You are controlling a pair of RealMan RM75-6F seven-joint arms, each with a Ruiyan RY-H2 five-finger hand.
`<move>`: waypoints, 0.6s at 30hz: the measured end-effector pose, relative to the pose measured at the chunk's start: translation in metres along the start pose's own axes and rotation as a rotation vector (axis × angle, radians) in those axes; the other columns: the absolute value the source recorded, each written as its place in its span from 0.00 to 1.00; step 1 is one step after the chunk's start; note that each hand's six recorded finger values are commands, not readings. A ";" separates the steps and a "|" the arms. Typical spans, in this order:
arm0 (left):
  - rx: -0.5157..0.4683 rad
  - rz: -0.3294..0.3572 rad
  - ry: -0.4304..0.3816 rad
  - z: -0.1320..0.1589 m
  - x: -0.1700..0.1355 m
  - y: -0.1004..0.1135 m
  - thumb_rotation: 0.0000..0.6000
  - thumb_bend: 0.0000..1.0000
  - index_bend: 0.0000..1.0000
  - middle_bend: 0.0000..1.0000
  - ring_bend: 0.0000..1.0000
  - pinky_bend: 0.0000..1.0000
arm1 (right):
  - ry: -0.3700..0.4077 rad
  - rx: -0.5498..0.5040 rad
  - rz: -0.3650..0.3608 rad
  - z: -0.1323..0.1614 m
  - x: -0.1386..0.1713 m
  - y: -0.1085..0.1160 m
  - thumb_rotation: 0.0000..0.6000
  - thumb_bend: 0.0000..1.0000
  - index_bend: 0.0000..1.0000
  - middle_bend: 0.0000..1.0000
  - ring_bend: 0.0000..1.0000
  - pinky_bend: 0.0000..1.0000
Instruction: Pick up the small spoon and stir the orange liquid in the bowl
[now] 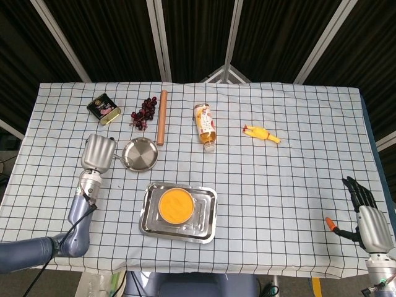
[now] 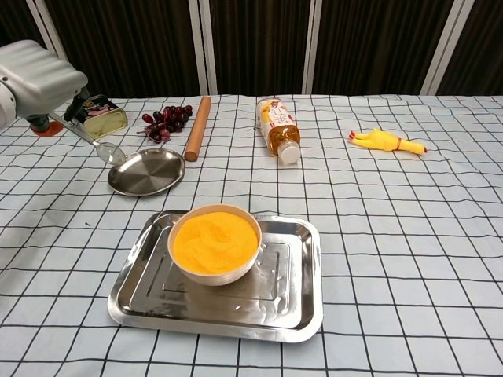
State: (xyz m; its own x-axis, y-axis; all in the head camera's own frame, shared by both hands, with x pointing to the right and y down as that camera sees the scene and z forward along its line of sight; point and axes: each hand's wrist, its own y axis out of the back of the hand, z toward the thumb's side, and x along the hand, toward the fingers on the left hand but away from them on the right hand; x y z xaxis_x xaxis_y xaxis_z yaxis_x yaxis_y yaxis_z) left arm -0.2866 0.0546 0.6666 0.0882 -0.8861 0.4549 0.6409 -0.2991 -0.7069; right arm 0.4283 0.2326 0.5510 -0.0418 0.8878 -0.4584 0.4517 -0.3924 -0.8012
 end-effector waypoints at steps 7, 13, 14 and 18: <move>-0.034 -0.054 0.031 0.000 0.016 -0.024 1.00 0.56 0.77 1.00 0.97 0.98 | -0.006 -0.012 0.003 -0.001 -0.001 0.000 1.00 0.32 0.00 0.00 0.00 0.00; -0.122 -0.088 0.061 0.014 0.030 -0.033 1.00 0.55 0.76 1.00 0.97 0.98 | -0.012 -0.016 0.014 -0.001 -0.002 -0.001 1.00 0.32 0.00 0.00 0.00 0.00; -0.137 -0.093 0.066 0.017 0.032 -0.034 1.00 0.55 0.75 1.00 0.97 0.98 | -0.012 -0.016 0.017 -0.001 -0.002 -0.002 1.00 0.32 0.00 0.00 0.00 0.00; -0.170 -0.104 0.075 0.028 0.038 -0.034 1.00 0.52 0.73 1.00 0.96 0.98 | -0.015 -0.017 0.018 -0.001 -0.002 -0.002 1.00 0.32 0.00 0.00 0.00 0.00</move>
State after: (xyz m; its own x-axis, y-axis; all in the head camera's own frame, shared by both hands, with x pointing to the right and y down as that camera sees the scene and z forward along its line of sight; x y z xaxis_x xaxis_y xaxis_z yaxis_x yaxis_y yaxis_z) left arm -0.2837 0.0406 0.7233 -0.0331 -0.8693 0.4931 0.5051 -0.4403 -0.7423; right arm 0.4286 0.2319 0.5541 -0.0469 0.8769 -0.4784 0.4674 -0.4039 -0.7863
